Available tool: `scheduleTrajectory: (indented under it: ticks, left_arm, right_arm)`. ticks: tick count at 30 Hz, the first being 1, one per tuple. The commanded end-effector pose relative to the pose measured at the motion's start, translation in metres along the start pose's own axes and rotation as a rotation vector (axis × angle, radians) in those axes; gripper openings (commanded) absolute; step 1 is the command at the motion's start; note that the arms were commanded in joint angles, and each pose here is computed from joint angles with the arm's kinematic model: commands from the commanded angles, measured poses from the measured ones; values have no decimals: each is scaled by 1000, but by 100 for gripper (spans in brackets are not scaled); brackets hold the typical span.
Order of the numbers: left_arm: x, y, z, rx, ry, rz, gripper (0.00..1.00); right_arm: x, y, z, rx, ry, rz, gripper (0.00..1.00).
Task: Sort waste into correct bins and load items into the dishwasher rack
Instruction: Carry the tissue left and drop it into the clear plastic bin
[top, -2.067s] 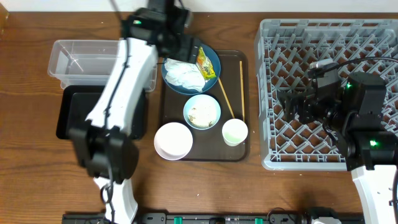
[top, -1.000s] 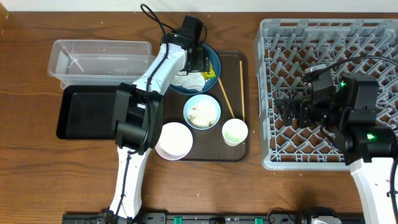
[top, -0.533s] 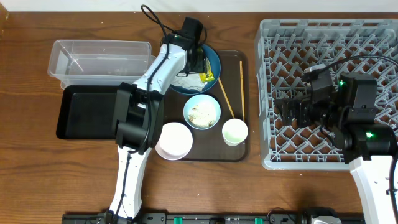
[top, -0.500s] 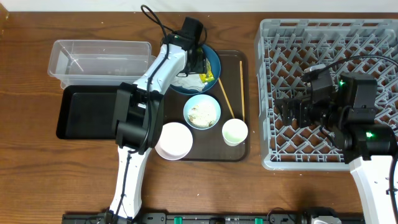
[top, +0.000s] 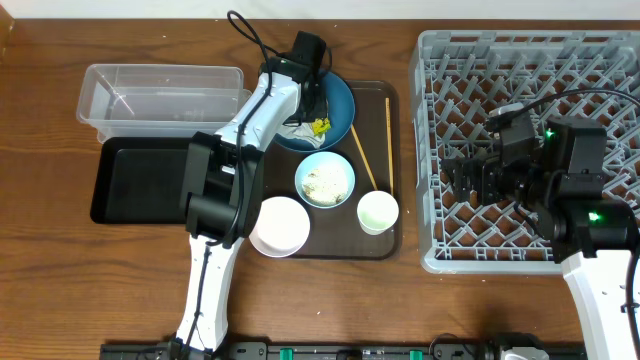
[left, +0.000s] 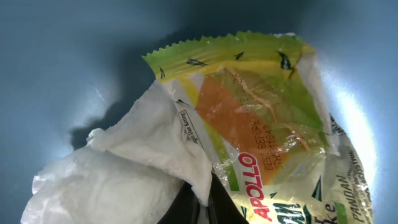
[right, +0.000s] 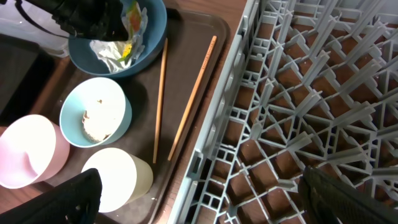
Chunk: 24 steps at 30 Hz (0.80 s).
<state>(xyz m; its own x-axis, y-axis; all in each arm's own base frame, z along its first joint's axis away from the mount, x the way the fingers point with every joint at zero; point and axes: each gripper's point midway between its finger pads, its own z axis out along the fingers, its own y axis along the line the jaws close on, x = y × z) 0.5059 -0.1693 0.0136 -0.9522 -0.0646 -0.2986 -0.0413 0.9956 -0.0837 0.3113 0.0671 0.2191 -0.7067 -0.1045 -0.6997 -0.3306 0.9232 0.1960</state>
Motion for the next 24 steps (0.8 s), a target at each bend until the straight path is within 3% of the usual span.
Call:
scheduleTrajectory:
  ticks: [1, 7, 12, 24]
  left_arm:
    - [-23, 0, -49, 28, -86, -14, 6]
    - [-59, 15, -155, 79, -280, -59, 6]
    - [-73, 65, -209, 57, -370, -148, 6]
    - [-75, 197, -180, -91, -317, -433, 6]
  right_arm:
    - [-5, 4, -2, -8, -9, -16, 99]
    - [-5, 4, -2, -9, -9, -17, 99]
    - [-5, 4, -2, -9, -9, -17, 99]
    - [-5, 4, -2, -9, -9, -17, 99]
